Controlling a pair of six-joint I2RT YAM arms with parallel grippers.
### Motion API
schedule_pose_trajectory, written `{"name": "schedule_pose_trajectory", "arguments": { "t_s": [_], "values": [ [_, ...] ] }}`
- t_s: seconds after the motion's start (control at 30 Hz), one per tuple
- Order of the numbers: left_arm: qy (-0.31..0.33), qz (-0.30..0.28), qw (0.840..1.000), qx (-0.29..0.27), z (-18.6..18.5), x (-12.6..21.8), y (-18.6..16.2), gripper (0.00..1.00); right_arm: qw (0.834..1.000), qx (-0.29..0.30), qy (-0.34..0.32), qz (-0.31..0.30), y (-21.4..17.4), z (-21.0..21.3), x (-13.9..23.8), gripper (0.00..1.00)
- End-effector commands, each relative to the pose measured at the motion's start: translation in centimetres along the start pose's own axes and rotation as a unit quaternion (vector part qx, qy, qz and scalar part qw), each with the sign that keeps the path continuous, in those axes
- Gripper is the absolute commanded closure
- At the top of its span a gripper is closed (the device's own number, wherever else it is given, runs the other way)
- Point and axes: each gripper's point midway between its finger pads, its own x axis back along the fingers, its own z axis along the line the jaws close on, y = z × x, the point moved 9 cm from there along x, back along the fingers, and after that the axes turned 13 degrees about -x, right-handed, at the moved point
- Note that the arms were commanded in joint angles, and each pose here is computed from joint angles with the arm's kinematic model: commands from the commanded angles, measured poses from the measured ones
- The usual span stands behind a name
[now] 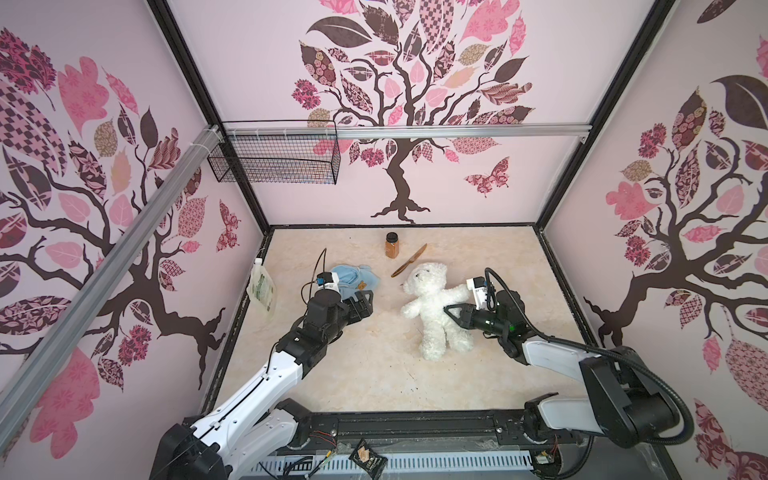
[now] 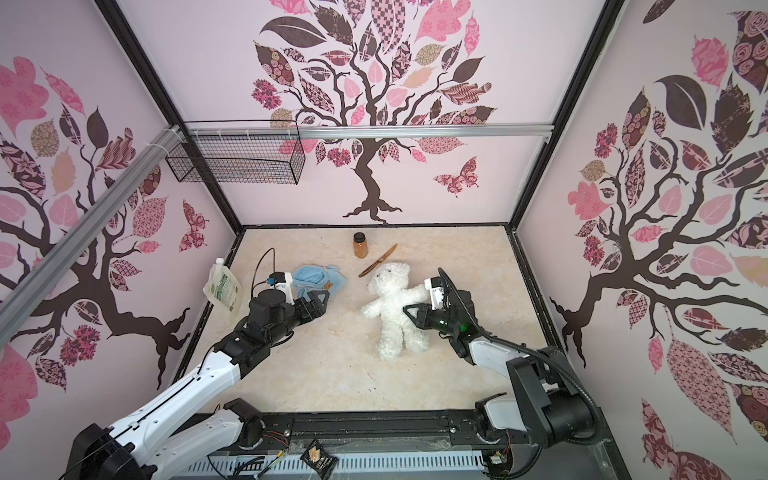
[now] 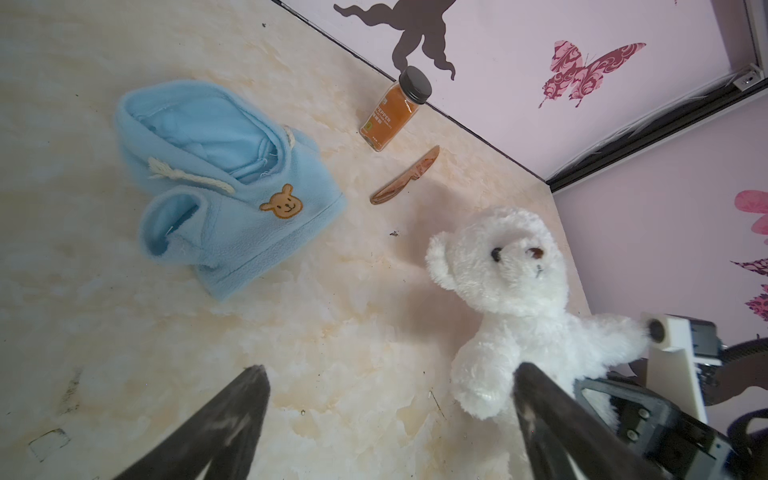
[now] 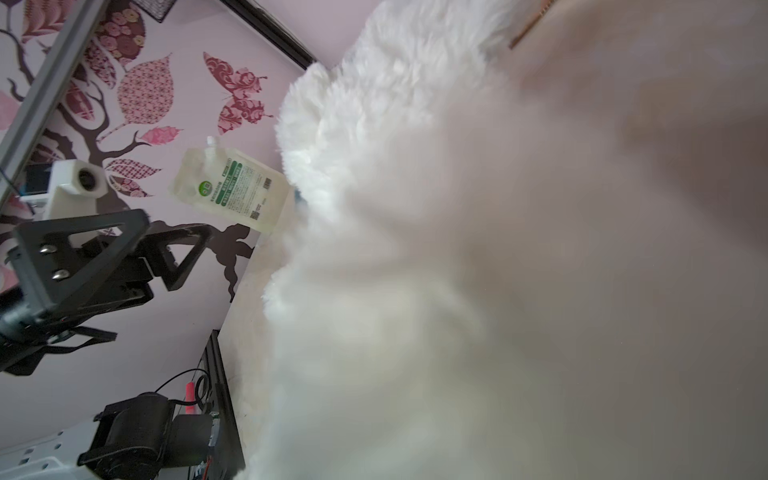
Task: Dress the teddy bear
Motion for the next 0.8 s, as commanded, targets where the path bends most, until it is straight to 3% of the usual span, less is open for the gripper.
{"name": "schedule_pose_trajectory", "arguments": {
  "t_s": [0.0,0.07,0.13,0.23,0.4,0.57,0.77],
  "values": [
    [0.002,0.004,1.0,0.001,0.5,-0.1,-0.7,0.05,0.997,-0.06,-0.043,-0.002,1.0,-2.5,-0.6,0.82],
    [0.003,0.003,1.0,0.001,0.6,0.0,-0.9,0.05,0.993,-0.083,-0.079,0.013,1.2,-4.3,-1.0,0.78],
    [0.005,0.005,1.0,0.0,0.7,0.0,-1.0,0.05,0.988,-0.098,-0.12,0.019,1.3,-5.5,-1.2,0.67],
    [0.005,0.006,1.0,0.0,0.7,0.1,-1.0,0.05,0.973,-0.11,-0.205,-0.01,1.8,-6.9,-0.4,0.35],
    [0.009,0.005,1.0,-0.001,0.8,0.1,-1.1,0.04,0.953,-0.039,-0.278,-0.111,3.9,-4.6,2.8,0.02],
    [0.019,0.004,1.0,0.001,1.1,-0.1,-1.1,0.04,0.936,0.059,-0.283,-0.201,5.2,0.0,5.7,0.0],
    [0.032,0.012,0.999,0.008,1.3,-0.7,-1.0,0.04,0.932,0.205,-0.254,-0.155,1.5,5.6,0.8,0.0]
  ]
}}
